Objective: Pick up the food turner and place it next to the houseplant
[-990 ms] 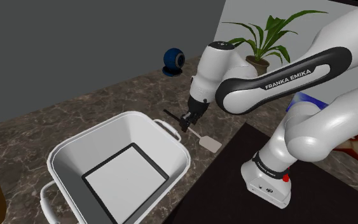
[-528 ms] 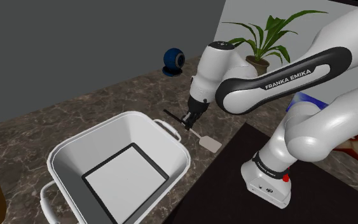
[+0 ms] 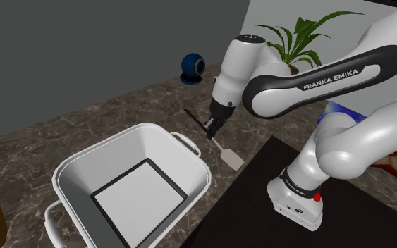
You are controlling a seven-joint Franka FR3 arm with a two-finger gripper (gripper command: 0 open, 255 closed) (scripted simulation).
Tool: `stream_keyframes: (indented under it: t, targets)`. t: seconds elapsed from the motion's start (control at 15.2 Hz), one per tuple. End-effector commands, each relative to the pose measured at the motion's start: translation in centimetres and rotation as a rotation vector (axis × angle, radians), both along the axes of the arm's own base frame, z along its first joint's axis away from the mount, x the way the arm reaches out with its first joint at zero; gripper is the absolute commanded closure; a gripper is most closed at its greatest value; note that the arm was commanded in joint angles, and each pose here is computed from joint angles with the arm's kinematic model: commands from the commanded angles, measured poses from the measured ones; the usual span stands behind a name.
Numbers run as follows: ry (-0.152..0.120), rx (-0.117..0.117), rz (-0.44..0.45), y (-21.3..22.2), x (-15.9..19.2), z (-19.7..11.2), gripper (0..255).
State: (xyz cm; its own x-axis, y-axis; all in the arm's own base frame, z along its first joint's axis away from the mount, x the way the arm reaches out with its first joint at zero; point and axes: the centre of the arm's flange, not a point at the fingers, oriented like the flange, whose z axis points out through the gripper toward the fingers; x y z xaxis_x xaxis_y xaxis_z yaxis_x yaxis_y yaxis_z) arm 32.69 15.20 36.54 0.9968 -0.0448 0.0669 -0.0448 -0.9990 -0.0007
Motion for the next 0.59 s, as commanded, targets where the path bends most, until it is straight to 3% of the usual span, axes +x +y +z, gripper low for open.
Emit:
stream_keyframes:
  t: [0.0, 0.53]
  targets:
    - [0.001, 0.000, 0.000, -0.1, 0.0, 1.0, 255]
    - [0.001, 0.000, 0.000, -0.1, 0.0, 5.2, 255]
